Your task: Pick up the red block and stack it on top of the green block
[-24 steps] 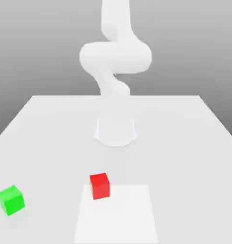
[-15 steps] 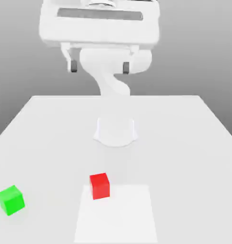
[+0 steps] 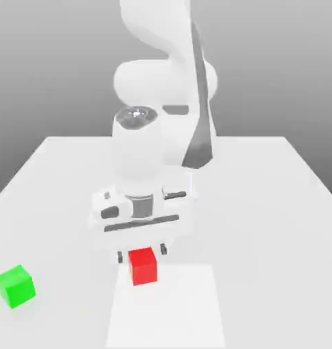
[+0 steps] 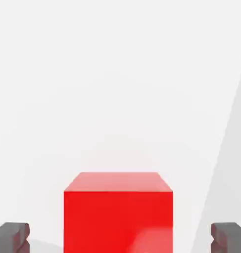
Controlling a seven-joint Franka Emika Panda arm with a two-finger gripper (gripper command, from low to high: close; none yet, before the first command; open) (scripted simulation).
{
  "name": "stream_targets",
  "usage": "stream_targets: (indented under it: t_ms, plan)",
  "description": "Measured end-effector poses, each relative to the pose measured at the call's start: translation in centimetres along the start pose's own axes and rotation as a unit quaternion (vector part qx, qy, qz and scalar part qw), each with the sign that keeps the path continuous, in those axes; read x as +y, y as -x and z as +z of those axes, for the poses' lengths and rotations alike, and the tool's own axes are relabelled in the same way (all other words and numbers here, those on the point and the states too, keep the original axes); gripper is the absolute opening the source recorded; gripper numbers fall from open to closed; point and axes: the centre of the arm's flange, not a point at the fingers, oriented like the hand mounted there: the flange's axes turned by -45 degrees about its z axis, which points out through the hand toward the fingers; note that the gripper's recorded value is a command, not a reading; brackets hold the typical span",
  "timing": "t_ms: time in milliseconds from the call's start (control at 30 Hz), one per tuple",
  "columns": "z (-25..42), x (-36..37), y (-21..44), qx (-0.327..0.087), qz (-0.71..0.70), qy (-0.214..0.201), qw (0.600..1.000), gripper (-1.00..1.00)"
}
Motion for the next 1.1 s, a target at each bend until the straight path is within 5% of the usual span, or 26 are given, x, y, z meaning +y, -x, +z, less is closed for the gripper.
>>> stream_targets:
  t_ms: [500,900,1067,1100]
  plan:
    - [-5.6,0.4,0.0,0.0,0.008,-0.001,1.0,-1.0]
    - [-9.3,23.4,2.7,0.0,0.326,-0.002,0.945,-1.0]
    - [-4.2,24.8,2.8,0.0,0.341,-0.001,0.94,-1.0]
    - [-3.5,24.8,2.9,0.0,0.341,-0.001,0.94,1.0]
